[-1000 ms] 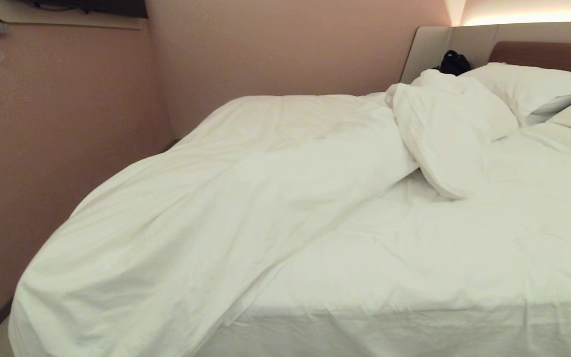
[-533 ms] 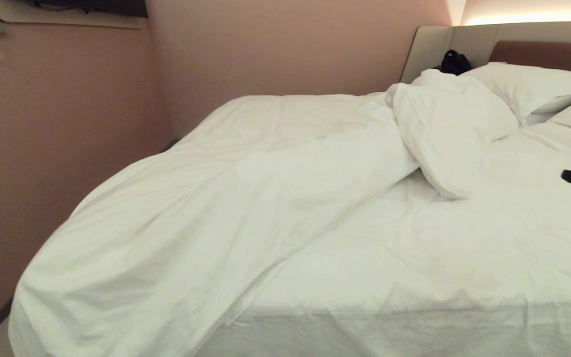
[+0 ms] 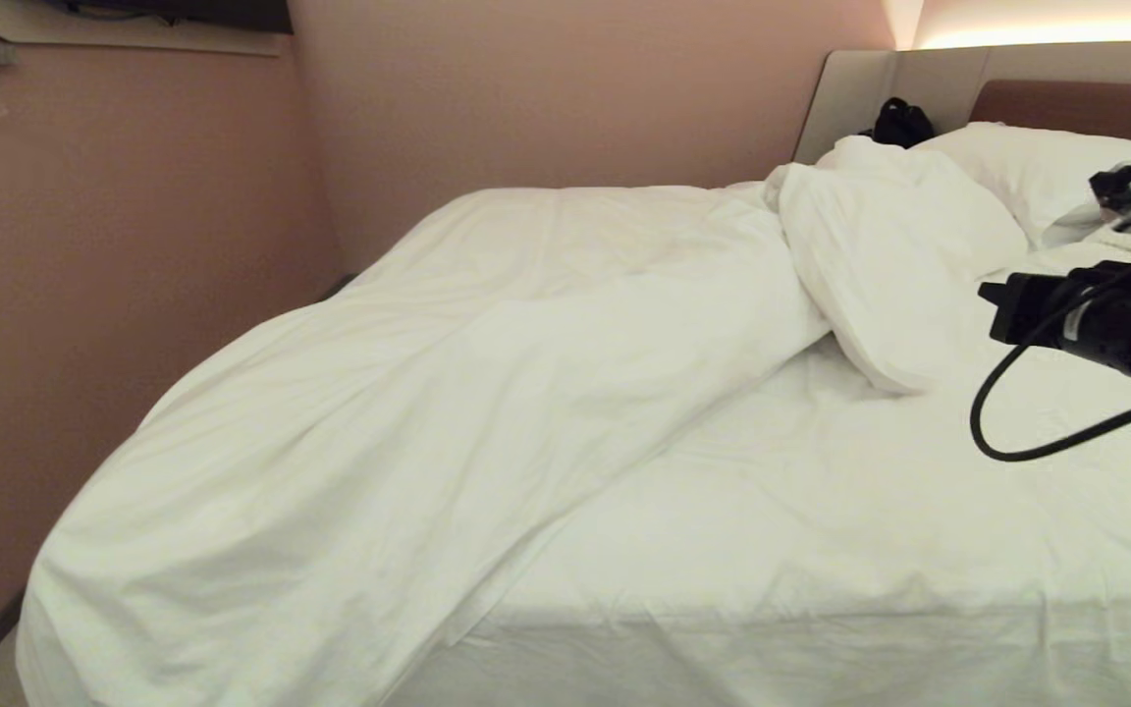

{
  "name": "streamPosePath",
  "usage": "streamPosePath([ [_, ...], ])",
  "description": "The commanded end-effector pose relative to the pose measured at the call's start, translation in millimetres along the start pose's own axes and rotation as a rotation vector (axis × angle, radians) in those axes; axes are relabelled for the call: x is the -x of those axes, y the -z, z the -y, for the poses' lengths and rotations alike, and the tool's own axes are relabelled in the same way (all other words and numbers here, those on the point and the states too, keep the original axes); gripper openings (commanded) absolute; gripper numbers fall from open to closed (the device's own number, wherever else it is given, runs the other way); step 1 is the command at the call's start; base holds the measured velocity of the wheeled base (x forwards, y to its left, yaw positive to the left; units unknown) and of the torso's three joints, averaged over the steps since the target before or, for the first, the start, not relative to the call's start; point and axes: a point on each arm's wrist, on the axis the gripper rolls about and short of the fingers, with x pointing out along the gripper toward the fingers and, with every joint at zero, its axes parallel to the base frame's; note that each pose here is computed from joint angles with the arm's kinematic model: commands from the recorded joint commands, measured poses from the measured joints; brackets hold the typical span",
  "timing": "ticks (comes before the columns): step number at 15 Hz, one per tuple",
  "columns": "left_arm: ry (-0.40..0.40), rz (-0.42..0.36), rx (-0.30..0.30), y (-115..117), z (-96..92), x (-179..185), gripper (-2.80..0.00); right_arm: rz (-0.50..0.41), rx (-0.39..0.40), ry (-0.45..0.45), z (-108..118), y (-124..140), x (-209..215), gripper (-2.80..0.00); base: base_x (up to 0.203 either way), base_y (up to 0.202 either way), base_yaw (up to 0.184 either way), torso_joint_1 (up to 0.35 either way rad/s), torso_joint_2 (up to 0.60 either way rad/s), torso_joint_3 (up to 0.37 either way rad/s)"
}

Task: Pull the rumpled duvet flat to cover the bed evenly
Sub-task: Hold the folded corner of the quilt

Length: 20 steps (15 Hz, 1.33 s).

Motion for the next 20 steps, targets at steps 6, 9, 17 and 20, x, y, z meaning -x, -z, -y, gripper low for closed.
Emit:
streamPosePath([
  [6, -0.001, 0.001, 0.0, 0.0, 0.0, 0.0, -2.8, -0.041, 0.009, 0.013, 1.9, 18.1, -72.9, -2.8, 0.0, 0.0, 0.0, 0.0, 0.0, 0.0],
  [9, -0.002, 0.001, 0.0, 0.0, 0.0, 0.0, -2.8, -0.063, 0.006, 0.016, 2.4, 29.7, -85.6, -2.8, 0.0, 0.0, 0.0, 0.0, 0.0, 0.0],
  [17, -0.001, 0.001, 0.0, 0.0, 0.0, 0.0, -2.8, -0.066, 0.005, 0.045, 3.4, 47.7, -109.7, -2.8, 0.0, 0.0, 0.0, 0.0, 0.0, 0.0],
  [20, -0.001, 0.001, 0.0, 0.0, 0.0, 0.0, -2.8, -0.075, 0.007, 0.052, 3.5, 49.8, -110.7, -2.8, 0.0, 0.0, 0.0, 0.0, 0.0, 0.0],
])
